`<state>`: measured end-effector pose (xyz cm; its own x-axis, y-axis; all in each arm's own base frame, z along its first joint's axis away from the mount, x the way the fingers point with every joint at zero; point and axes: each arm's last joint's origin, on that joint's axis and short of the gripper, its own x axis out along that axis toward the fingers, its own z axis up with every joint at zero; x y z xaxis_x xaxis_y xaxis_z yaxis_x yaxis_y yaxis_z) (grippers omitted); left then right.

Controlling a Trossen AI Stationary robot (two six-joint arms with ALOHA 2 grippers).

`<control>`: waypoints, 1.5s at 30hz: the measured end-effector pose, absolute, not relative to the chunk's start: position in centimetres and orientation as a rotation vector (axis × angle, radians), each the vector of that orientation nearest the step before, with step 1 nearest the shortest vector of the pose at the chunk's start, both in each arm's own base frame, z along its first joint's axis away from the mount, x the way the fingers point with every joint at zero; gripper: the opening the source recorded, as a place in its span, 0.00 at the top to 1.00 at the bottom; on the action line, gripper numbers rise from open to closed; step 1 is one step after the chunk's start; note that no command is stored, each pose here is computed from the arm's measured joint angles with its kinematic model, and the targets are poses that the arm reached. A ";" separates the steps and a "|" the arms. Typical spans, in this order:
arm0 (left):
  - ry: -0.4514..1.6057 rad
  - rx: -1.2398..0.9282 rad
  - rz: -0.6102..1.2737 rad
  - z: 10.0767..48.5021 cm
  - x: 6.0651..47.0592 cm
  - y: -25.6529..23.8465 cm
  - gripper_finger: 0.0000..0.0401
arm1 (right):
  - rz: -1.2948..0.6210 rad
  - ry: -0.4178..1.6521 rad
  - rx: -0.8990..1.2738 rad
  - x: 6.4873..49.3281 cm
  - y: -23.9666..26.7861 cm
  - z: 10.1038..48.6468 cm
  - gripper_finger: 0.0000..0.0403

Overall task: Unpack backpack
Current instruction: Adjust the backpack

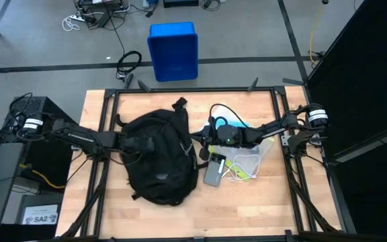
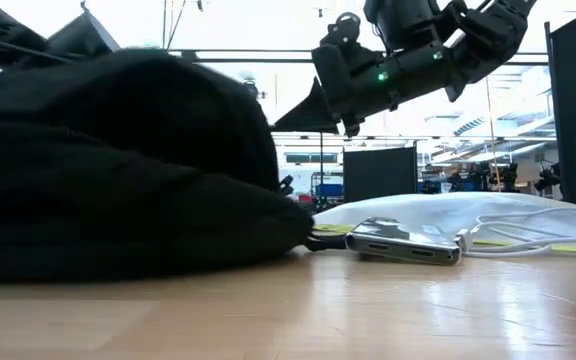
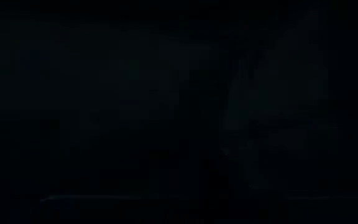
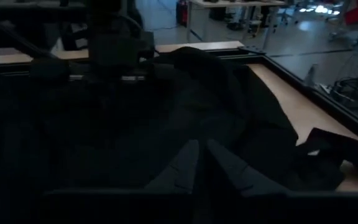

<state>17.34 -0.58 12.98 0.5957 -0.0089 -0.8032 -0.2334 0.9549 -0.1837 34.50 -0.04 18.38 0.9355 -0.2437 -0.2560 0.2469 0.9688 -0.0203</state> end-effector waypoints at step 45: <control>0.251 0.029 -0.156 17.7 24.6 -0.3 1.00 | -0.223 0.312 0.048 35.1 2.0 15.8 1.00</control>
<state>24.64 -0.32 17.71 0.9566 -0.1504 -0.2496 0.1575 0.9875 0.0087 35.11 1.99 15.78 0.9272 -0.2105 -0.3098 0.2253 0.9742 0.0121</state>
